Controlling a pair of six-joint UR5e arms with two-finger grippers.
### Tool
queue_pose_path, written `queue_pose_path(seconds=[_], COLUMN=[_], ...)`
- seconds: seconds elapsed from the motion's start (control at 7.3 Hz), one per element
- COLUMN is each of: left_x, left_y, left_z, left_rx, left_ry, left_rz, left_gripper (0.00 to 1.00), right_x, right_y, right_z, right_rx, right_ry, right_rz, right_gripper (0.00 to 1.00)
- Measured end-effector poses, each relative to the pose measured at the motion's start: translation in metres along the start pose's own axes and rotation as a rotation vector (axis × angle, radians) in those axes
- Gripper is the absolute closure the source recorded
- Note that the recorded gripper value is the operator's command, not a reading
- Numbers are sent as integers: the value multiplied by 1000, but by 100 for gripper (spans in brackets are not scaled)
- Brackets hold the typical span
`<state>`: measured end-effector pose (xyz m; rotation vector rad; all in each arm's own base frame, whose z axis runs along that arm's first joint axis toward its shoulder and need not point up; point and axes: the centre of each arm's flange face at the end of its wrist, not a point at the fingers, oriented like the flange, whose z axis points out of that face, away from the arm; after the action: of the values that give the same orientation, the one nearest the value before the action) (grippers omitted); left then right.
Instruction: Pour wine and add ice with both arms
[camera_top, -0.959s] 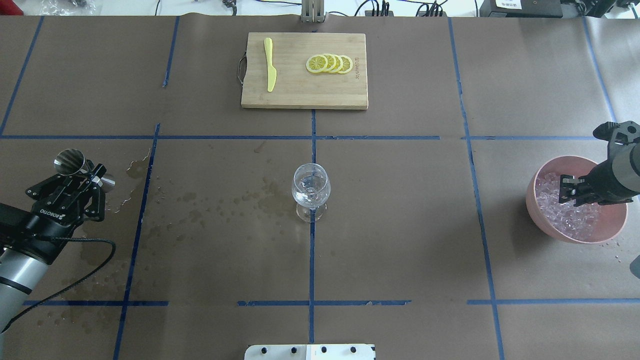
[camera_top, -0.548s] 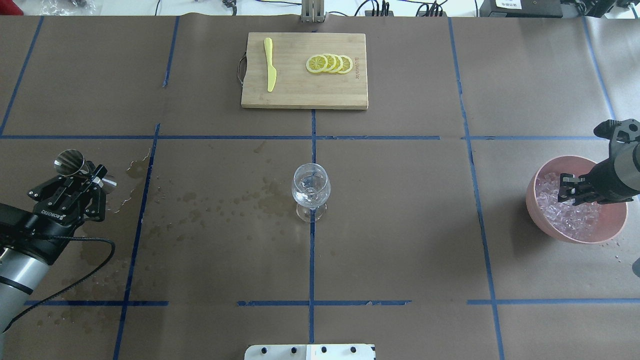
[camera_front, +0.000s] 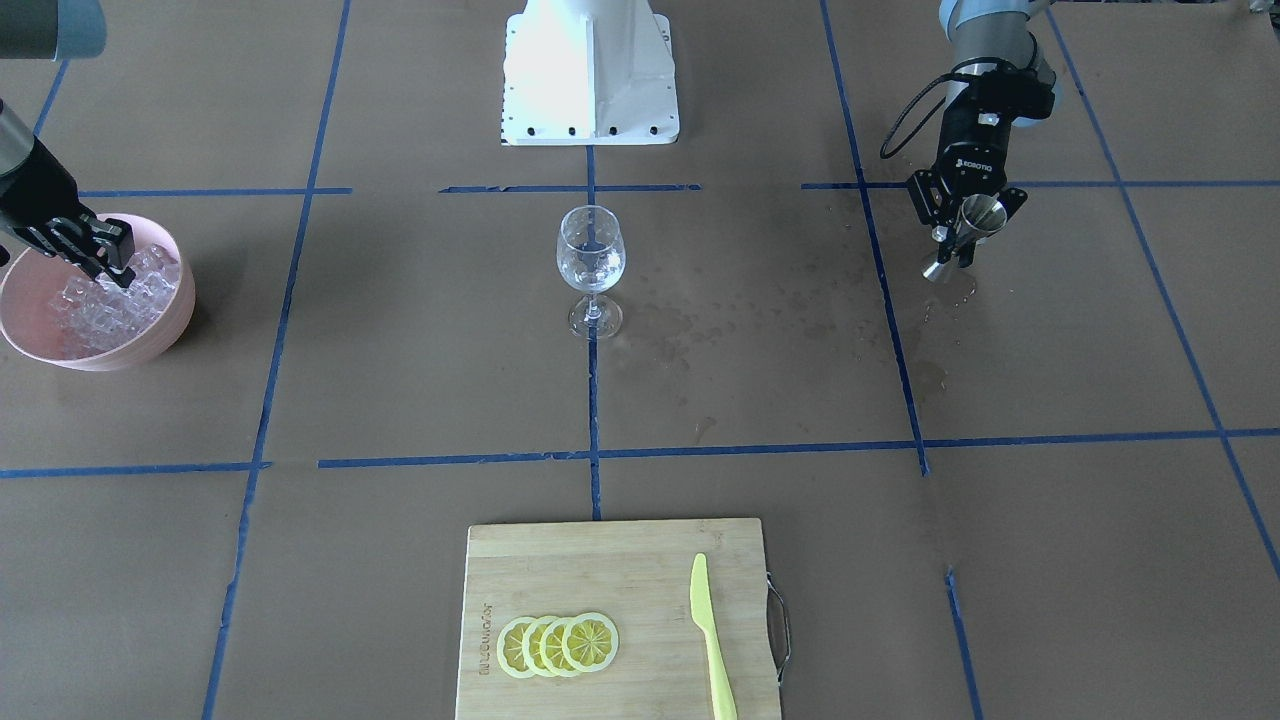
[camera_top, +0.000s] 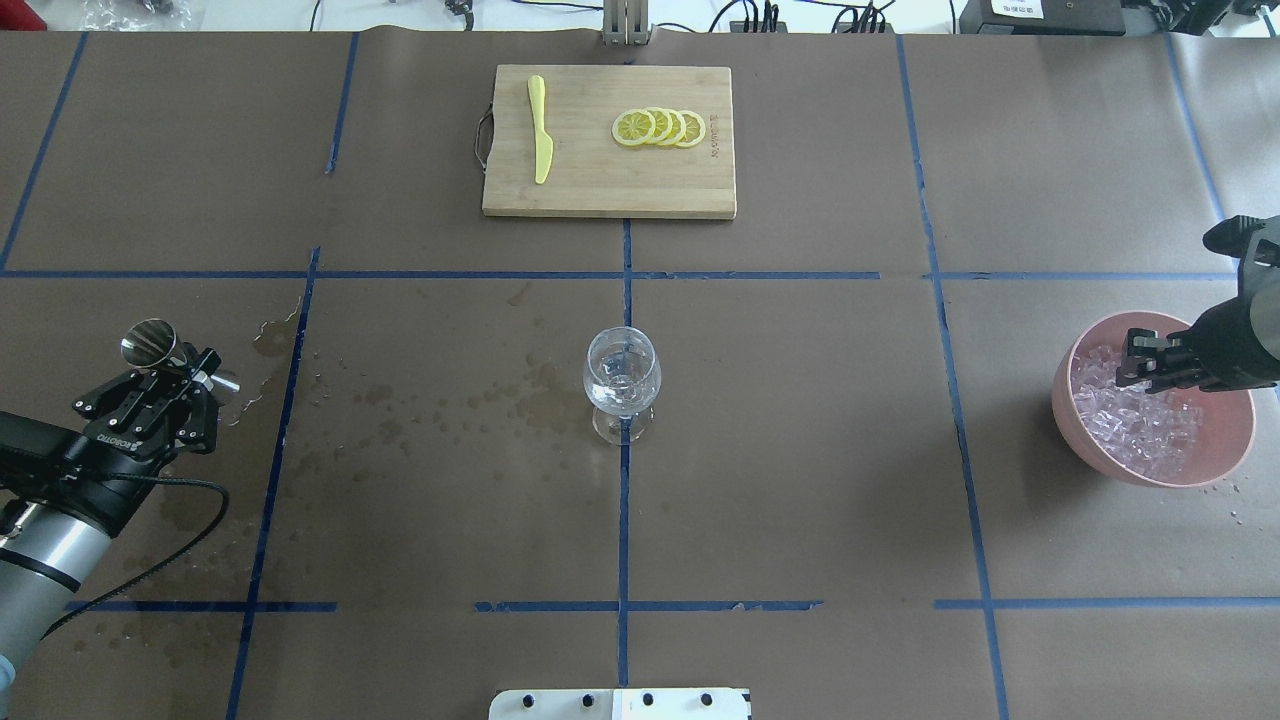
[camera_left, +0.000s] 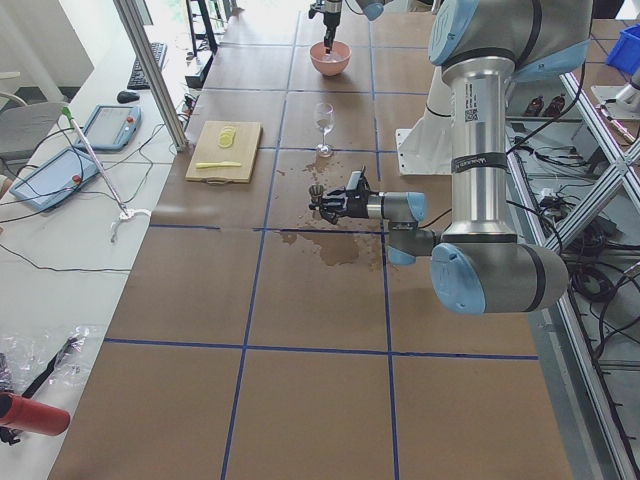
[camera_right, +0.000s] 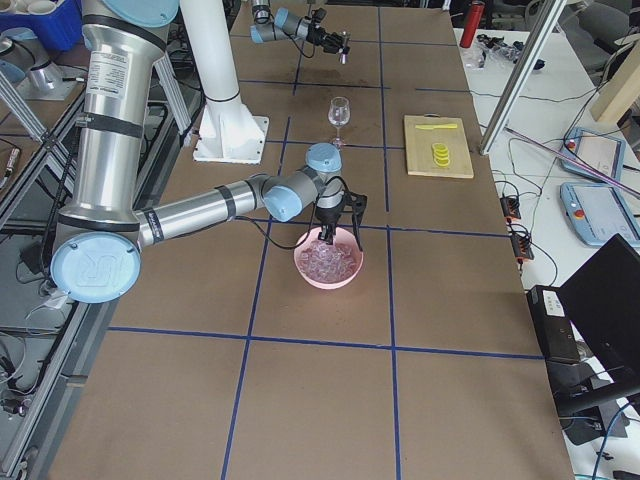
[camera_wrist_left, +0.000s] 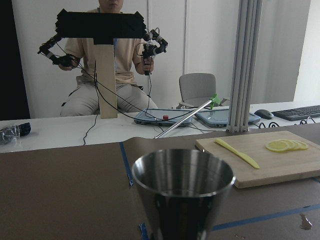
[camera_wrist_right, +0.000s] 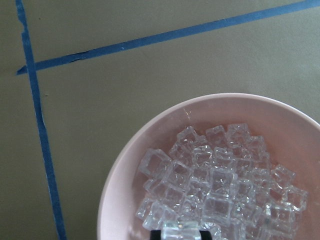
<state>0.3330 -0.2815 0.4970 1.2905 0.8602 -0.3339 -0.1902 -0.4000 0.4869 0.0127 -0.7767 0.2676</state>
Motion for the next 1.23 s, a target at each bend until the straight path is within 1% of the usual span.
queue_pose_path(seconds=[0.27, 0.41, 0.55, 0.82, 0.96, 1.23], left_x=[-3, -5, -6, -6, -4, 7], left_y=[11, 20, 30, 43, 47, 68], left_z=[1, 2, 7, 13, 13, 19], left_rx=[-21, -28, -25, 2, 16, 29], left_ry=[2, -4, -16, -45, -56, -69], left_rz=[-131, -157, -161, -149, -140, -124], left_gripper=[100, 100, 100, 100, 100, 100], right_x=[-6, -10, -14, -22, -27, -35], right_y=[-1, 0, 1, 3, 4, 9], right_z=[-16, -24, -30, -42, -48, -62], right_rx=[21, 30, 38, 49, 56, 69], right_ry=[-27, -41, -53, -75, -87, -114], right_rz=[-5, -11, -16, -27, -35, -51], right_gripper=[100, 100, 100, 100, 100, 100])
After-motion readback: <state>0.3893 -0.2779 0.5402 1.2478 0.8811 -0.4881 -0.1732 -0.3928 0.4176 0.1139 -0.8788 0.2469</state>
